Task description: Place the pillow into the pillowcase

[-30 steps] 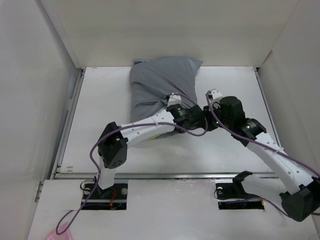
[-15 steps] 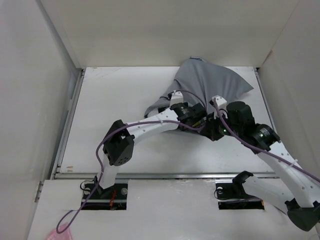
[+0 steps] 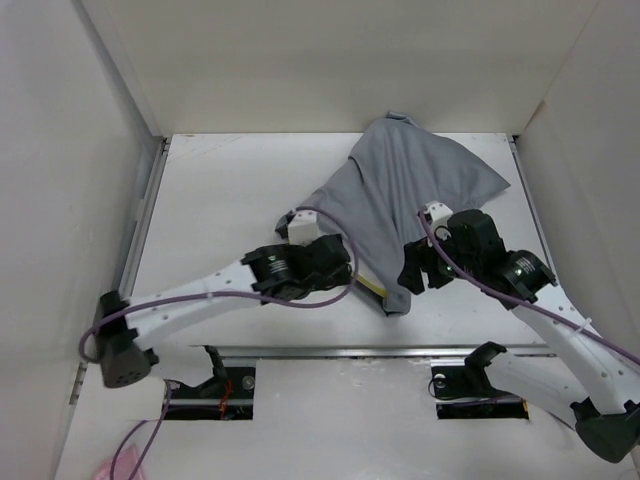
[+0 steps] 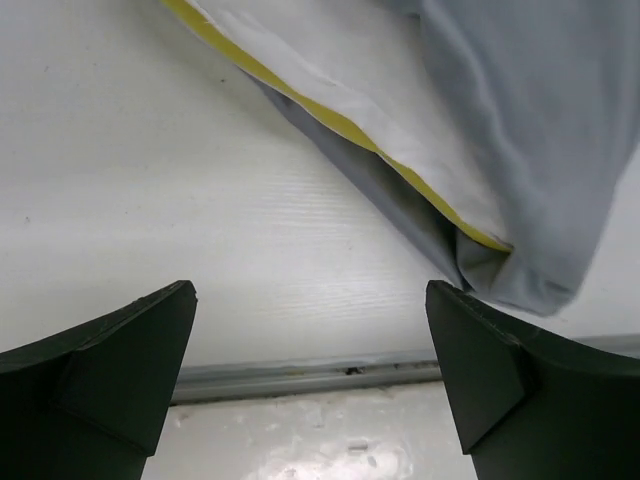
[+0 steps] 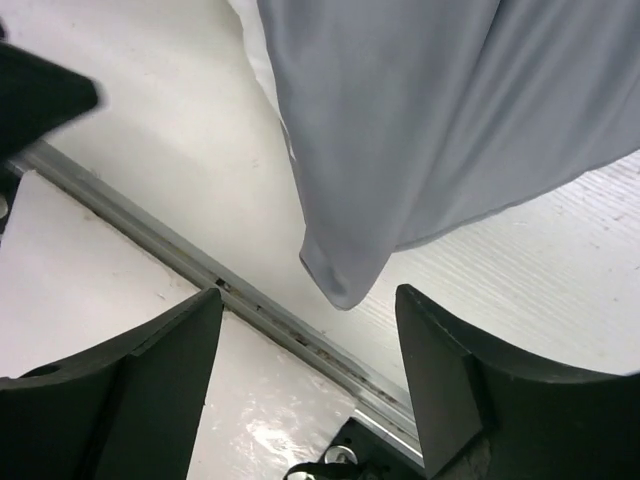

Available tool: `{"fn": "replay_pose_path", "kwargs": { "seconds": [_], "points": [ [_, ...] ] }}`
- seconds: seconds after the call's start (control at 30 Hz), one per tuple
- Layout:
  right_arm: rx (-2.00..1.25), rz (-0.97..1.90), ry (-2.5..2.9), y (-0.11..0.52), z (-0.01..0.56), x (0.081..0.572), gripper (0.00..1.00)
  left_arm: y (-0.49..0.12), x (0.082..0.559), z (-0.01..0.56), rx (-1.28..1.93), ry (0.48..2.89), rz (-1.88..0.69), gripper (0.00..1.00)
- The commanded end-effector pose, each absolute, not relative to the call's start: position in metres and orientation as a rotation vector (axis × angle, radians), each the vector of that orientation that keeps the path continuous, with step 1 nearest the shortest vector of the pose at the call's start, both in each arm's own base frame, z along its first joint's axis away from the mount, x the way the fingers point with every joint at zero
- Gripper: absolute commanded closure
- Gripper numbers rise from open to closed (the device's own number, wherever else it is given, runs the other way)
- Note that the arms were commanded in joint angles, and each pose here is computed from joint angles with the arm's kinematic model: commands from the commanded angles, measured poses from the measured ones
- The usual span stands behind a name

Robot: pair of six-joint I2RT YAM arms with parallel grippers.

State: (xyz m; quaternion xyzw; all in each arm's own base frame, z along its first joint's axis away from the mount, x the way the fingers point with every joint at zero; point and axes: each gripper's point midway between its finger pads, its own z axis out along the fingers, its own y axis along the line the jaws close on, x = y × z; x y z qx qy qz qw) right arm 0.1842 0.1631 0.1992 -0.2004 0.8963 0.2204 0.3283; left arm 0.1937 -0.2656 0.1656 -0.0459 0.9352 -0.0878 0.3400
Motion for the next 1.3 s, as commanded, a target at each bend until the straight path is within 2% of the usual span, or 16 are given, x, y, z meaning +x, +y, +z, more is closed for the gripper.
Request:
{"fn": "replay_pose_path", "kwargs": {
  "seconds": [0.0, 0.13, 0.2, 0.3, 0.43, 0.5, 0.57, 0.7, 0.9, 1.07, 1.13, 1.17, 1.2, 1.27],
  "points": [
    [-0.590, 0.588, 2.225, 0.168, 0.231, 0.190, 0.24, -0.247, 0.180, 0.175, -0.201, 2.430, -0.361, 0.00],
    [-0.732, 0.692, 2.125, 0.212, 0.245, 0.193, 0.24, -0.187, 0.203, 0.192, -0.525, 2.289, -0.391, 0.00],
    [-0.803, 0.695, 2.067, 0.241, 0.254, 0.194, 0.24, -0.174, 0.219, 0.193, -0.586, 2.218, -0.417, 0.00],
    [-0.917, 0.585, 2.034, 0.281, 0.247, 0.203, 0.24, -0.153, 0.250, 0.194, -0.608, 2.152, -0.437, 0.00],
    [-0.989, 0.503, 1.974, 0.328, 0.237, 0.230, 0.25, -0.128, 0.291, 0.175, -0.606, 2.189, -0.403, 0.00],
    [-1.036, 0.442, 1.974, 0.343, 0.215, 0.243, 0.27, -0.118, 0.309, 0.159, -0.594, 2.243, -0.371, 0.00],
    [-1.054, 0.404, 1.952, 0.359, 0.206, 0.259, 0.28, -0.123, 0.322, 0.158, -0.538, 2.233, -0.395, 0.00],
    [-1.050, 0.264, 1.910, 0.371, 0.190, 0.291, 0.28, -0.120, 0.347, 0.153, -0.480, 2.204, -0.420, 0.00],
    [-0.947, 0.007, 1.963, 0.366, 0.159, 0.331, 0.28, -0.110, 0.354, 0.143, -0.469, 2.214, -0.390, 0.00],
    [-0.964, -0.093, 2.027, 0.365, 0.111, 0.338, 0.28, -0.106, 0.355, 0.127, -0.473, 2.242, -0.414, 0.00],
    [-0.957, -0.139, 2.034, 0.360, 0.101, 0.341, 0.39, -0.105, 0.353, 0.117, -0.464, 2.258, -0.424, 0.00],
    [-0.928, -0.149, 2.048, 0.358, 0.098, 0.342, 0.49, -0.109, 0.351, 0.111, -0.443, 2.279, -0.443, 0.02],
    [-0.894, -0.156, 2.045, 0.357, 0.100, 0.344, 0.89, -0.111, 0.352, 0.108, -0.427, 2.285, -0.452, 0.02],
    [-0.867, -0.185, 2.034, 0.353, 0.106, 0.347, 0.99, -0.119, 0.351, 0.102, -0.376, 2.290, -0.499, 0.04]
  ]
}}
